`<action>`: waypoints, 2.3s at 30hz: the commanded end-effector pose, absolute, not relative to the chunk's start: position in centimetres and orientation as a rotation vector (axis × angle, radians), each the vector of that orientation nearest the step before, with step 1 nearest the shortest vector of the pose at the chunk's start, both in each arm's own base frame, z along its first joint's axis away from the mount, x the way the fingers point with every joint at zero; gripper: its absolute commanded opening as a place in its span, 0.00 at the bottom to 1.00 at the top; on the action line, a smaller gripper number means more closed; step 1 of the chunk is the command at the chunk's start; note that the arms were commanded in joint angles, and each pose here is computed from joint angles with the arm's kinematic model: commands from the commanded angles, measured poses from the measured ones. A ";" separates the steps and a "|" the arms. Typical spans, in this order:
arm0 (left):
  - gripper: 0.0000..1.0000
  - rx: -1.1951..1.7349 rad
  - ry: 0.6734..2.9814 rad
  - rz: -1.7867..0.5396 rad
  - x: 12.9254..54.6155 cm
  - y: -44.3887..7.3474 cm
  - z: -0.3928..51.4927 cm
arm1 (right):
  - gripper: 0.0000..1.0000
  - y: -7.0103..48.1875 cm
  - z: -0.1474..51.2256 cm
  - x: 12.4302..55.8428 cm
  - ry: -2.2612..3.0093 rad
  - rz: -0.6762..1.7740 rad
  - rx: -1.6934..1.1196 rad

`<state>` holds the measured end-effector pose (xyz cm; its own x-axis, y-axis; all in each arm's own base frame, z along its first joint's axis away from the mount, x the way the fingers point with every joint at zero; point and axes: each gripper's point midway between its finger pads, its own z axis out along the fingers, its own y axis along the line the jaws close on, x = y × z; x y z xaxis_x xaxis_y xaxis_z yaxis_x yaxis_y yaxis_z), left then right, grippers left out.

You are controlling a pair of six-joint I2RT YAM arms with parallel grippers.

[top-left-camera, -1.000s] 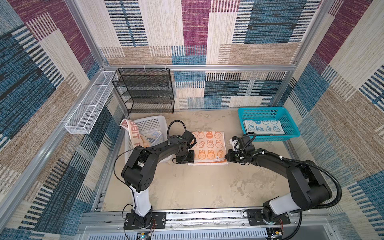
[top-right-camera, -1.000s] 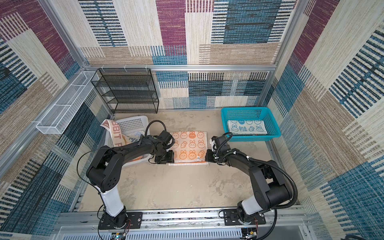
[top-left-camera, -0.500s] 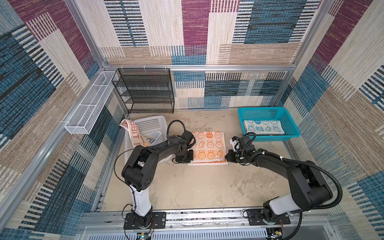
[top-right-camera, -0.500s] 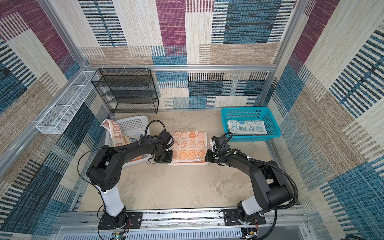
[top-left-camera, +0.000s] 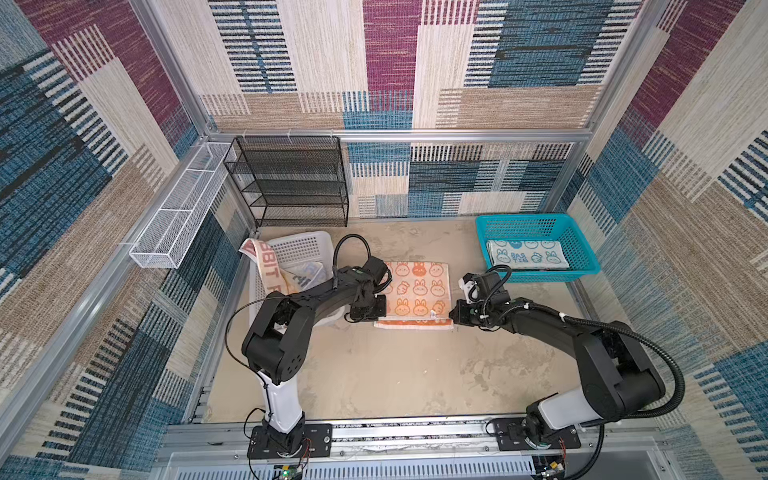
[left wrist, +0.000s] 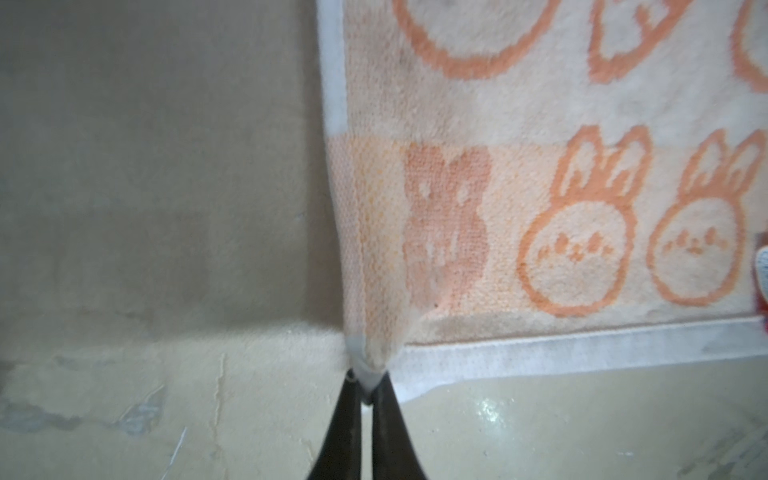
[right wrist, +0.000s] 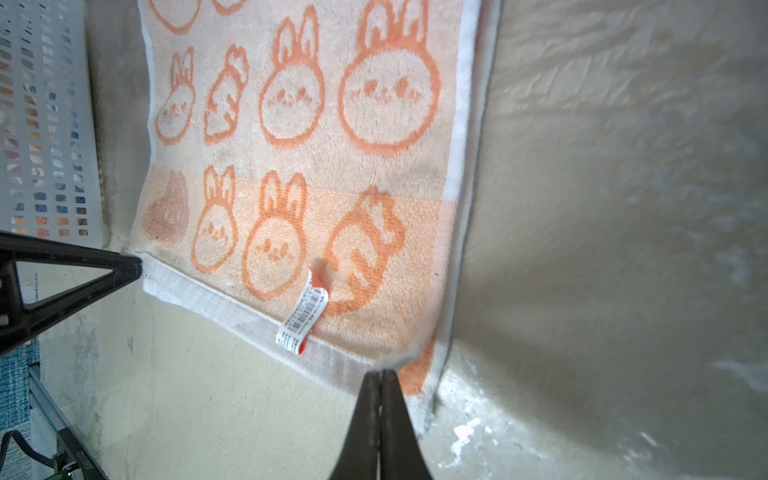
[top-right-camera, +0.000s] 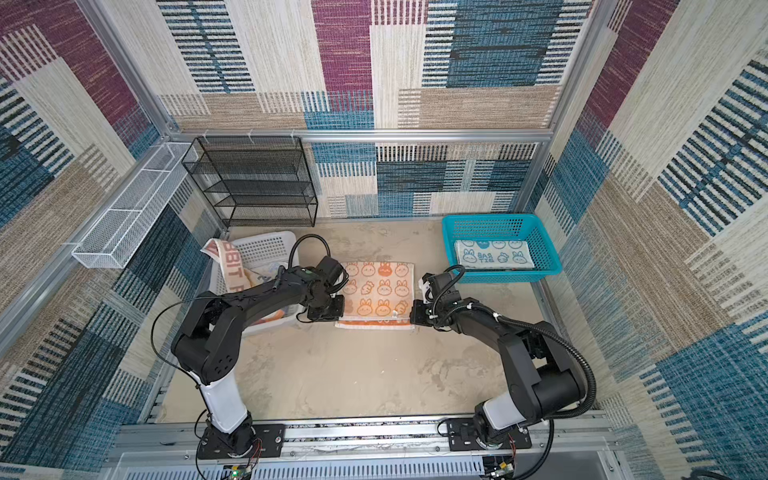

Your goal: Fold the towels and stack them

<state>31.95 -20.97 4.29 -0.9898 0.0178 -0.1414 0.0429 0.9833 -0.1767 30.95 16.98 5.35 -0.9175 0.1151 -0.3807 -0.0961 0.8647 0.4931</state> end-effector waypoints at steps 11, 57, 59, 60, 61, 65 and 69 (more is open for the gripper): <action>0.00 0.060 2.992 -0.219 32.2 -20.5 4.4 | 0.00 17.1 6.0 31.2 2.614 0.726 -0.004; 0.00 0.106 2.963 -0.343 31.5 -21.6 8.8 | 0.00 16.4 8.2 31.0 2.584 0.755 0.006; 0.00 0.093 2.996 -0.367 30.6 -21.7 7.2 | 0.00 16.3 6.8 30.2 2.609 0.767 0.019; 0.00 0.087 3.010 -0.374 30.2 -21.7 6.5 | 0.00 16.3 6.1 29.8 2.621 0.773 0.025; 0.00 0.090 3.018 -0.368 29.9 -21.8 5.9 | 0.00 16.3 5.6 29.5 2.630 0.778 0.028; 0.00 0.089 3.056 -0.356 29.4 -21.7 4.2 | 0.00 16.3 4.1 29.0 2.657 0.789 0.036; 0.00 0.093 3.064 -0.341 29.3 -21.7 3.6 | 0.00 16.3 3.3 29.1 2.673 0.783 0.039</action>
<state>29.20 -21.61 3.83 -0.9961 0.0638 -0.0612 0.0757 0.9731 -0.2178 28.41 16.15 3.36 -0.9449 0.1128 -0.3074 -0.0677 0.8512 0.5205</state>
